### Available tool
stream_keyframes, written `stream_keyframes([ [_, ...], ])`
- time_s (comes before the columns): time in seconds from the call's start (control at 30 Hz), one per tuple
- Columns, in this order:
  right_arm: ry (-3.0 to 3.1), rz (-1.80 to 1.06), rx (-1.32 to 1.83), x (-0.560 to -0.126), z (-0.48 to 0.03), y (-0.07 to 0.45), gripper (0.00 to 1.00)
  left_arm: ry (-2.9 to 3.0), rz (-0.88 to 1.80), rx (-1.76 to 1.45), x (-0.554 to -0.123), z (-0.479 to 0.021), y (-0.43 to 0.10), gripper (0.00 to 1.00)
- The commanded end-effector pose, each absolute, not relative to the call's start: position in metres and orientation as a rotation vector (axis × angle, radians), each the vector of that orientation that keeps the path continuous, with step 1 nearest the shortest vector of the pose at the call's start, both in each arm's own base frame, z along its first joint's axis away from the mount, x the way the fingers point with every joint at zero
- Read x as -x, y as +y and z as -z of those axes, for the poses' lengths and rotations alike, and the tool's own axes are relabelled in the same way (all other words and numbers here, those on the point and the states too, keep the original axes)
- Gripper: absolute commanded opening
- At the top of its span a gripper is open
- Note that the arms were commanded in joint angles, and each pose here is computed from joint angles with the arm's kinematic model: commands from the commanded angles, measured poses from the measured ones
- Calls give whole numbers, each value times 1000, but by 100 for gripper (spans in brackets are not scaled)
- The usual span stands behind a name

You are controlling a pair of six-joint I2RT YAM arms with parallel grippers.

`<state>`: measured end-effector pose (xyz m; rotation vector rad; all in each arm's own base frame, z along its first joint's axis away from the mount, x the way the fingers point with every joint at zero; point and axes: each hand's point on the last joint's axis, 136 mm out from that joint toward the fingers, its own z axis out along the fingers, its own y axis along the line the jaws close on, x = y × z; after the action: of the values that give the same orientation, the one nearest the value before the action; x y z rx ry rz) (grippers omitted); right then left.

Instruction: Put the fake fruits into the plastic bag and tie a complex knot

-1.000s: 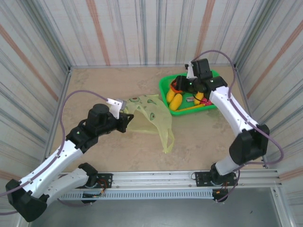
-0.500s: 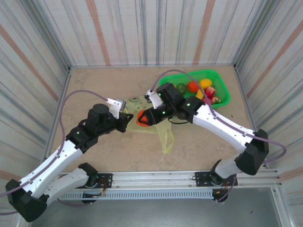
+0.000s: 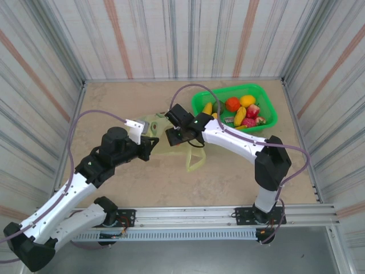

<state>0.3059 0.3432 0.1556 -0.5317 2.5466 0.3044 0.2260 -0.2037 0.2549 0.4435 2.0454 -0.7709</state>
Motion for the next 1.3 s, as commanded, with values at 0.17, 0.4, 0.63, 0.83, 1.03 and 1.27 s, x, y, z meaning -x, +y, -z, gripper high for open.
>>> stream_keyframes([
  [0.17, 2462, -361, 418, -329, -167, 365, 99, 2001, 761, -463, -226, -271, -204, 0],
  [0.4, 2414, -531, 445, -314, -184, 367, 93, 2011, 752, -457, -229, -269, -204, 0],
  [0.63, 2283, -854, 477, -286, -227, 360, 88, 2019, 727, -442, -228, -263, -198, 0],
  [0.83, 2151, -982, 470, -272, -269, 334, 85, 2020, 723, -436, -229, -263, -196, 0],
  [1.03, 2142, -994, 285, -298, -287, 282, 80, 2032, 730, -441, -227, -261, -197, 0],
  [1.27, 2369, -705, -92, -361, -233, 192, 79, 2035, 727, -443, -225, -261, -195, 0],
])
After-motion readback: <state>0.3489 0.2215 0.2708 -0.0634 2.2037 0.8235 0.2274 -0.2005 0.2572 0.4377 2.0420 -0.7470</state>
